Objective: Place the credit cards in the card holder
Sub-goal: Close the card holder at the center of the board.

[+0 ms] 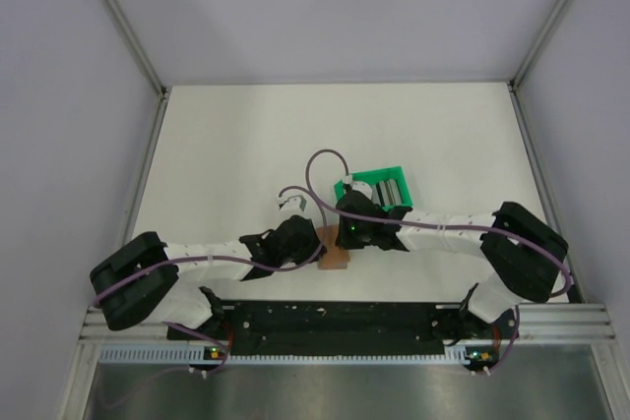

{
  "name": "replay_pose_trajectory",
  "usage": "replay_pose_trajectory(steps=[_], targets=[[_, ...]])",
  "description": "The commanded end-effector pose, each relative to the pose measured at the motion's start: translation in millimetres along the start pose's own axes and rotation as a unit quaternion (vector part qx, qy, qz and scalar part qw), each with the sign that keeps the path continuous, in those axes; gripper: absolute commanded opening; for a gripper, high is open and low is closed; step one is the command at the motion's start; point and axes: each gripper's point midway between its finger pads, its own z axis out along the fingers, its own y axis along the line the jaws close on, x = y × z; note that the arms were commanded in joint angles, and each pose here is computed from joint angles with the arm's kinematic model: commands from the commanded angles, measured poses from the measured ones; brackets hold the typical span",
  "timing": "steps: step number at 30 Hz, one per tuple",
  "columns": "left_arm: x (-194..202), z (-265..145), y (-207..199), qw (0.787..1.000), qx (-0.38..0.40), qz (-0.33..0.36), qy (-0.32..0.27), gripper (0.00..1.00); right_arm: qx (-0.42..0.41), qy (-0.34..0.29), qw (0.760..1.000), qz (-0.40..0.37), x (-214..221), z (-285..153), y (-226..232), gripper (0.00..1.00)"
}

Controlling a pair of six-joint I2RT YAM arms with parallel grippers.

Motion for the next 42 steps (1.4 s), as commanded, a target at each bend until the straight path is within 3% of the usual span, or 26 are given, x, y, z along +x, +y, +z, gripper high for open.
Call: replay_pose_trajectory(steps=[1, 22, 25, 32, 34, 37, 42], targets=[[38, -2, 42, 0.996, -0.055, 0.038, 0.065, 0.26, 0.072, 0.043, 0.996, -0.017, 16, 15, -32, 0.04], [38, -1, 42, 0.996, -0.053, 0.037, 0.066, 0.26, 0.170, 0.146, 0.972, -0.077, 50, 30, -73, 0.04], [37, -2, 42, 0.996, -0.053, 0.036, 0.063, 0.27, 0.159, 0.122, 0.976, -0.079, 37, 25, -65, 0.06], [15, -16, 31, 0.997, -0.046, 0.047, 0.029, 0.48, 0.023, -0.069, 0.995, -0.069, -51, -39, -1, 0.21], [5, -24, 26, 0.997, -0.049, 0.052, 0.018, 0.57, -0.004, -0.111, 0.992, -0.057, -64, -62, 3, 0.44], [-9, -36, 22, 0.997, -0.052, 0.061, 0.000, 0.66, -0.021, -0.136, 0.989, -0.043, -68, -86, -2, 0.47], [-27, -49, 23, 0.995, -0.072, 0.066, -0.023, 0.98, 0.006, -0.134, 0.991, -0.002, -46, -97, -43, 0.59]])
